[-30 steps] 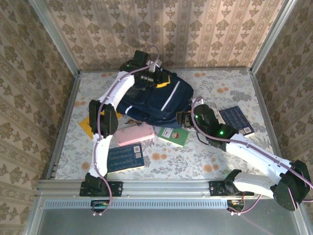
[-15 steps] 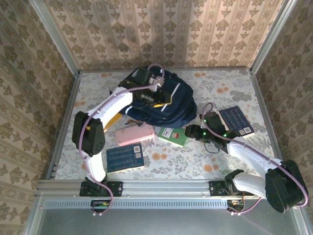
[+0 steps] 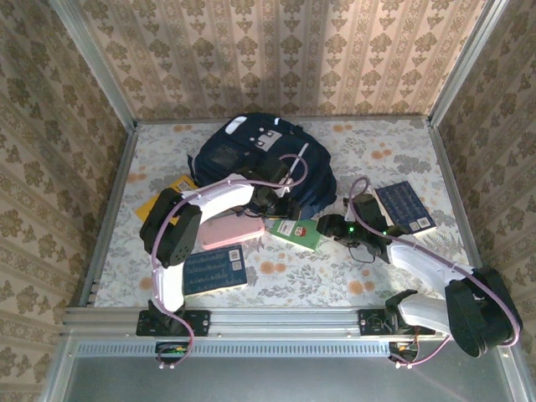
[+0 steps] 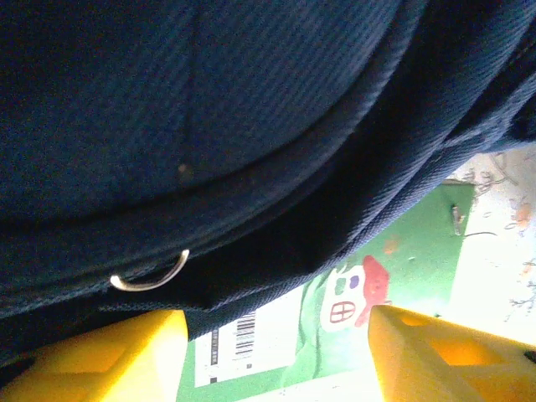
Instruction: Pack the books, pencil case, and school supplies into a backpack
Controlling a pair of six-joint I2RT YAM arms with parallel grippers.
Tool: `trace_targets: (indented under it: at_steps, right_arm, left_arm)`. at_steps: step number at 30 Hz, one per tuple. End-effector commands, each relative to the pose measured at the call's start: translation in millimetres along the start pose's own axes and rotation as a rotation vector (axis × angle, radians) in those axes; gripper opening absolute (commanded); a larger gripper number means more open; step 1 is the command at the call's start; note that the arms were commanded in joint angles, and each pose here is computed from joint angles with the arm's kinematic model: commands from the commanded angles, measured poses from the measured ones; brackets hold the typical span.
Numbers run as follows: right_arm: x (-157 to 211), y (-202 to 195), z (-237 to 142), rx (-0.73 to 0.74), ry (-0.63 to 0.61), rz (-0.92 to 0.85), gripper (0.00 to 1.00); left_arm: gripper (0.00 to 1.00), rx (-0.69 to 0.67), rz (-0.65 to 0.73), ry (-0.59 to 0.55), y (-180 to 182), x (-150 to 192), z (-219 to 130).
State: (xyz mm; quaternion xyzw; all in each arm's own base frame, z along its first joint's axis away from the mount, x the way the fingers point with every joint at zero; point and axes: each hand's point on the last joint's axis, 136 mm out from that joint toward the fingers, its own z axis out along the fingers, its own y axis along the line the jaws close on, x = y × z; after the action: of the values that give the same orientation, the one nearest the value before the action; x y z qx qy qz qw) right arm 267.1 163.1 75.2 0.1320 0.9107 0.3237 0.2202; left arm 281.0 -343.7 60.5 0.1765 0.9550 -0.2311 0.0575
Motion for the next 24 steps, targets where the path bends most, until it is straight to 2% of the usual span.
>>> trace_targets:
  at_steps: [1,12,24]
  right_arm:
    - [8,-7,4,0.006,0.028,-0.01,0.58]
    - [21,-15,17,0.031,0.066,-0.033,0.59]
    - [12,-13,38,0.049,0.058,-0.046,0.59]
  left_arm:
    - [0.61,-0.07,0.029,-0.005,13,11,-5]
    - [0.62,-0.101,0.035,0.05,30,32,9]
    - [0.6,-0.096,0.061,0.126,30,45,28]
